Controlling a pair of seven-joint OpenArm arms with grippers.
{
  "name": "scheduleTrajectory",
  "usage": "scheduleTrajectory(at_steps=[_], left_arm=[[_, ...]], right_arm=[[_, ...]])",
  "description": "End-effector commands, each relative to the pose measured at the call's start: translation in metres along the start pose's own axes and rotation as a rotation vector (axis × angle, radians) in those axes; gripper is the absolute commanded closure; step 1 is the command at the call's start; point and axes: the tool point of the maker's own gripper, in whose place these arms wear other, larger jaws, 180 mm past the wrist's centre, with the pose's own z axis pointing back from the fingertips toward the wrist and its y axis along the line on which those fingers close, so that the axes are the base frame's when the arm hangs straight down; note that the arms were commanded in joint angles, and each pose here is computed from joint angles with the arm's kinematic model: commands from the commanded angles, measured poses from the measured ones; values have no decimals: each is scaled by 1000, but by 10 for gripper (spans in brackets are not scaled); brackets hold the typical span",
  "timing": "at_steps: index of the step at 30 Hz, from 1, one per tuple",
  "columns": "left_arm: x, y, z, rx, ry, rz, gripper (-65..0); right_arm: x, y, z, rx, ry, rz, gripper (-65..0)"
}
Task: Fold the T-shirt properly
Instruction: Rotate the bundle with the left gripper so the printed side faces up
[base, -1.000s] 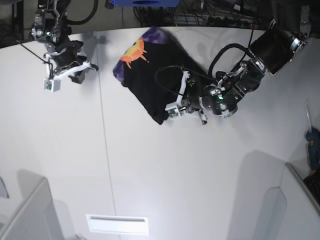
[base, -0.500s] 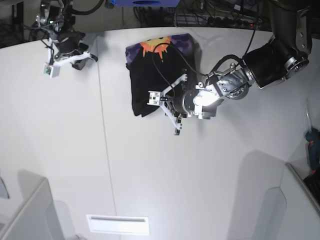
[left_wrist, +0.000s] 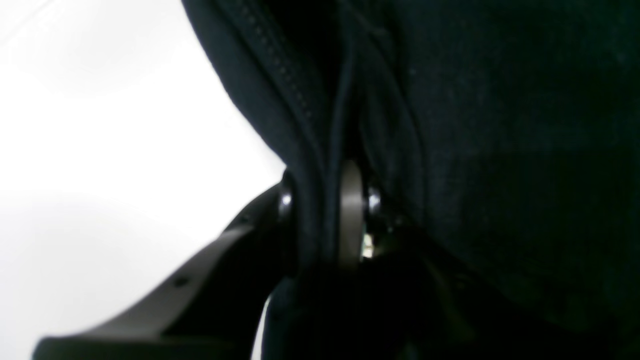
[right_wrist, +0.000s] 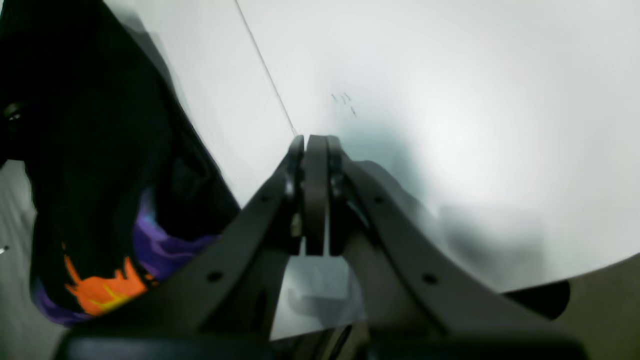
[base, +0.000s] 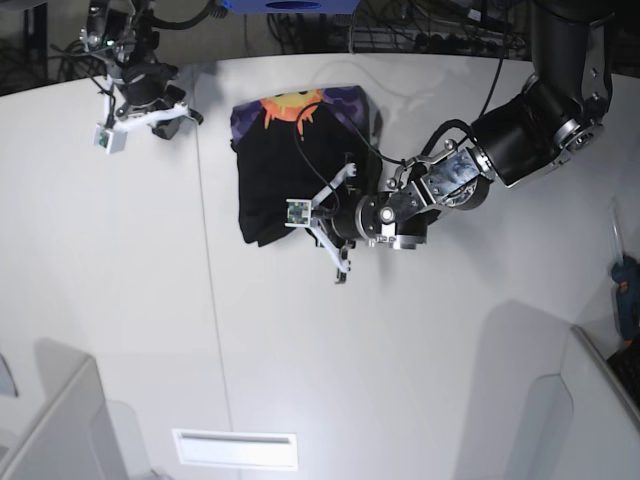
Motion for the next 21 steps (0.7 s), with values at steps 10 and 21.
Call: scheduleTrajectory(at_steps=[10,21], left_arm=[[4,-2,-12,-56,72,-114,0],[0,-6,-17,-74,97,-124,0]], right_arm=[[1,-3,-1,-1,-10,6,0],[-6,-7,-4,-9,11,0,0]])
